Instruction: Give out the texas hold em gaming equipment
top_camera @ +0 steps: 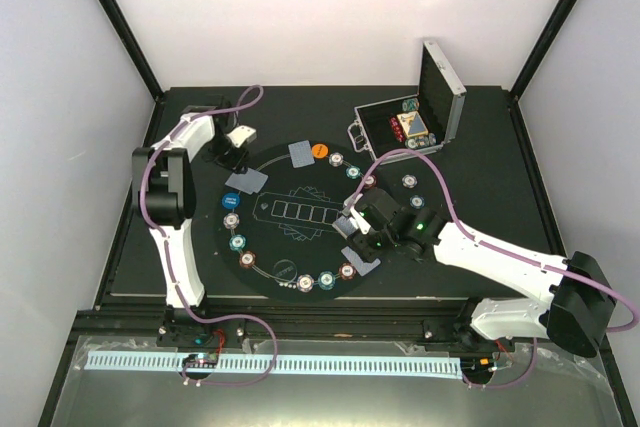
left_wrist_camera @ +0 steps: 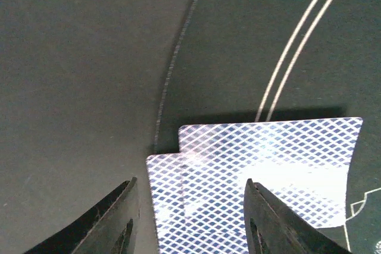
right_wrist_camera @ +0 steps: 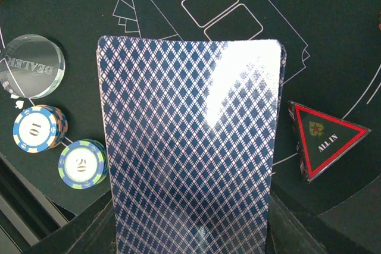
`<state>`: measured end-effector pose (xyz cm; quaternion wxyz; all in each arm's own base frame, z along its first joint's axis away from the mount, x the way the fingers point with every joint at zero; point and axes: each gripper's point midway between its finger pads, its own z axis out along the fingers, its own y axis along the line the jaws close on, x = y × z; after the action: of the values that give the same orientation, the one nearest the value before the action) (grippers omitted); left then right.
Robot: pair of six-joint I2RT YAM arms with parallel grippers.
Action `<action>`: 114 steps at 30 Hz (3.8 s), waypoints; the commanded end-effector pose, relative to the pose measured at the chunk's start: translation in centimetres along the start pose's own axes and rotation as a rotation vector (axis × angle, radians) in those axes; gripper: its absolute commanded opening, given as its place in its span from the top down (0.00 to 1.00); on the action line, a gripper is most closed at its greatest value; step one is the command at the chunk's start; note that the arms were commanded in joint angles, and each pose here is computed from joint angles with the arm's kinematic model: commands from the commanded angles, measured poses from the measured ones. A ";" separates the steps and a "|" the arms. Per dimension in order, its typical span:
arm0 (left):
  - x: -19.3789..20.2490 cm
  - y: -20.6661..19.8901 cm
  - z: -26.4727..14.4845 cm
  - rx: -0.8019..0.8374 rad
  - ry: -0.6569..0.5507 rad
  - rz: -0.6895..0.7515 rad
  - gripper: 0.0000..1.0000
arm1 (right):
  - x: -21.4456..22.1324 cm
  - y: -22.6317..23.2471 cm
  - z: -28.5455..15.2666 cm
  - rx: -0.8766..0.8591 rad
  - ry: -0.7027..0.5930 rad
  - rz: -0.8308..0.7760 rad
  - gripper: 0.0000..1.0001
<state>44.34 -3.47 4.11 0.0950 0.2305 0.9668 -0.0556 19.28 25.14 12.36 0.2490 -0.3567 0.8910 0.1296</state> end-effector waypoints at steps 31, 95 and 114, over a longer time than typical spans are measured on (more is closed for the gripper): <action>5.3 -32.6 -12.6 1.123 -0.234 0.004 0.37 | 0.0 1.4 0.8 -0.044 0.048 -0.077 0.45; 5.4 -33.8 -6.2 1.002 0.008 0.042 0.67 | 0.8 2.9 0.6 -0.078 0.044 -0.094 0.45; 4.8 -31.6 -7.7 0.968 -0.059 0.016 0.99 | 0.9 2.0 0.8 -0.030 0.030 -0.042 0.45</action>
<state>23.67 -29.20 11.97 -0.0245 0.2488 0.8167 -0.5201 16.79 26.00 10.14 0.1981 -0.4028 0.8848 0.1252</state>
